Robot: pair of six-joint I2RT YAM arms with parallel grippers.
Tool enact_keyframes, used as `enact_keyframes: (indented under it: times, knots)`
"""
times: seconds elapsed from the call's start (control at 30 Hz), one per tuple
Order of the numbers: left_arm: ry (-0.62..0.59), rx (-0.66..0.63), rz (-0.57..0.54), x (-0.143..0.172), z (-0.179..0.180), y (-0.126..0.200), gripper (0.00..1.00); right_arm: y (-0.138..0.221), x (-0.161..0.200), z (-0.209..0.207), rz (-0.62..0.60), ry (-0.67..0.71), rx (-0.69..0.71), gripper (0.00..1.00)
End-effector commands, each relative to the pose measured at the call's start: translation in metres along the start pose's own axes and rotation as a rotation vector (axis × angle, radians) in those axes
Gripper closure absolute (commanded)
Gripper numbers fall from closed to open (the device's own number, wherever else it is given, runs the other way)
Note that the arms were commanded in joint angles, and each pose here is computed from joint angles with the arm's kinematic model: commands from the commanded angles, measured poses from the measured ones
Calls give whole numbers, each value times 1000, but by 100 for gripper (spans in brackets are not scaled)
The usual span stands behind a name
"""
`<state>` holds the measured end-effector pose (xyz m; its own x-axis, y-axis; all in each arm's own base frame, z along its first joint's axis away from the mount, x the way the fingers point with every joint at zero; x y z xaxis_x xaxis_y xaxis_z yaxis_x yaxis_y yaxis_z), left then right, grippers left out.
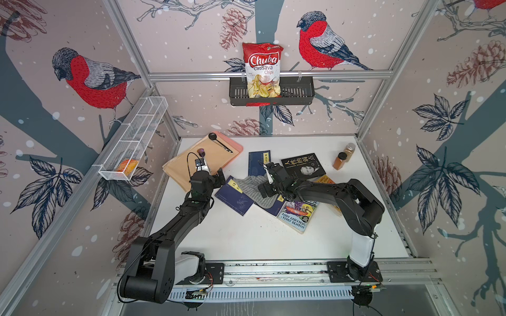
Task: Wipe the cover of the book
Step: Pick up the cleaning item from the book.
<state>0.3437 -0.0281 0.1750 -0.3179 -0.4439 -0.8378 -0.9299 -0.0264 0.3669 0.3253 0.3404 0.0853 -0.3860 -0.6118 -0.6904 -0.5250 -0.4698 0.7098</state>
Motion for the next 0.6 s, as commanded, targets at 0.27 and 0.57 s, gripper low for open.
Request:
enact_keyframes:
  times: [0.27,0.57]
  knots:
    - [18,28,19,5,-2,1,5,-26,19,6,100,-16,-30,0]
    - [22,33,18,5,-2,4,5,-37,34,-6,179,9,48,19]
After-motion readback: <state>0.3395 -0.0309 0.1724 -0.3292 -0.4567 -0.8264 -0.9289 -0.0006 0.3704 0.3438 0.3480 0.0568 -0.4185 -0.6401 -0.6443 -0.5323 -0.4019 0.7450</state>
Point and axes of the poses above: each gripper's point midway between its finger pads, its own y axis back along the fingers, its own z axis along the line the jaws close on, x = y × z, the point moved 4 cm from there along y, back along the fingers, and after that the axes turned 15 degrees about y, right-handed, at the moved point
